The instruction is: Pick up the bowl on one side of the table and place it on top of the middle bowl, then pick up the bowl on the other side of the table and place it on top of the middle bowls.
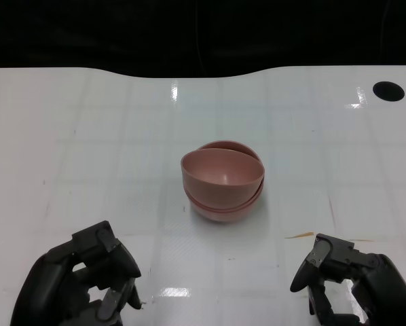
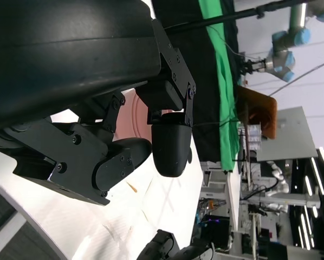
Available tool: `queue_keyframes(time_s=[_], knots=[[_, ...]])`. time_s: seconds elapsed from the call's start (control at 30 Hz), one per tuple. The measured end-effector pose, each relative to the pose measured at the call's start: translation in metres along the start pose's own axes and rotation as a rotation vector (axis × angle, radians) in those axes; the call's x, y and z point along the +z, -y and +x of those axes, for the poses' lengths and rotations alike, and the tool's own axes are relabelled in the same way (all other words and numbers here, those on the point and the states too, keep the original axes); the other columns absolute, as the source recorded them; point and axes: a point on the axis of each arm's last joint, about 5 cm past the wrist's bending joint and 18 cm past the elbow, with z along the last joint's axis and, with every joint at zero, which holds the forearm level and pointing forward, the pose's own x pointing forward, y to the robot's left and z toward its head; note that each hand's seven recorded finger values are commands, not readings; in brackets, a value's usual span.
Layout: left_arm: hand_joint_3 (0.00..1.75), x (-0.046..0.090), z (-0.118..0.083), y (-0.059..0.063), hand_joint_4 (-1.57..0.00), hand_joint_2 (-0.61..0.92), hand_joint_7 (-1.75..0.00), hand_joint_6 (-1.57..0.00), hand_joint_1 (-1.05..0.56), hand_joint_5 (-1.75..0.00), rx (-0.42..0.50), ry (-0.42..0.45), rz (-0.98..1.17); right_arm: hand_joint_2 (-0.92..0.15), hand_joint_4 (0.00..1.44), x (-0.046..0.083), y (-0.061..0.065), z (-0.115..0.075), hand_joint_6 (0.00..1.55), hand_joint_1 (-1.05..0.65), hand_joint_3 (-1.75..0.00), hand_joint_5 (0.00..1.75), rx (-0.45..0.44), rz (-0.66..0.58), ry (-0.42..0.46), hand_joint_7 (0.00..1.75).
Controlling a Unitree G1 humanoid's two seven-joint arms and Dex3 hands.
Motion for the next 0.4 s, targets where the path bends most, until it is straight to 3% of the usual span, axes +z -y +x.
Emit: queue_keyframes(time_s=[0.23,0.4], knots=[[1.14,-0.0055,-0.0018,-0.0024,-0.85,0.6,-1.52,-0.76,-0.12,-1.73,-0.019,-0.019,-0.026,-0.47,0.84,-0.0006,0.0017,-0.0011,0.73,-0.19,-1.3,1.75,0.003,-0.004,0.0,1.51],[1.2,-0.0088,-0.0017,-0.0011,-0.85,0.59,-1.54,-0.76,-0.12,-1.74,-0.033,0.016,-0.015,-0.46,0.83,-0.0014,0.0035,-0.0027,0.73,-0.21,-1.29,1.75,0.003,-0.009,-0.002,1.5]])
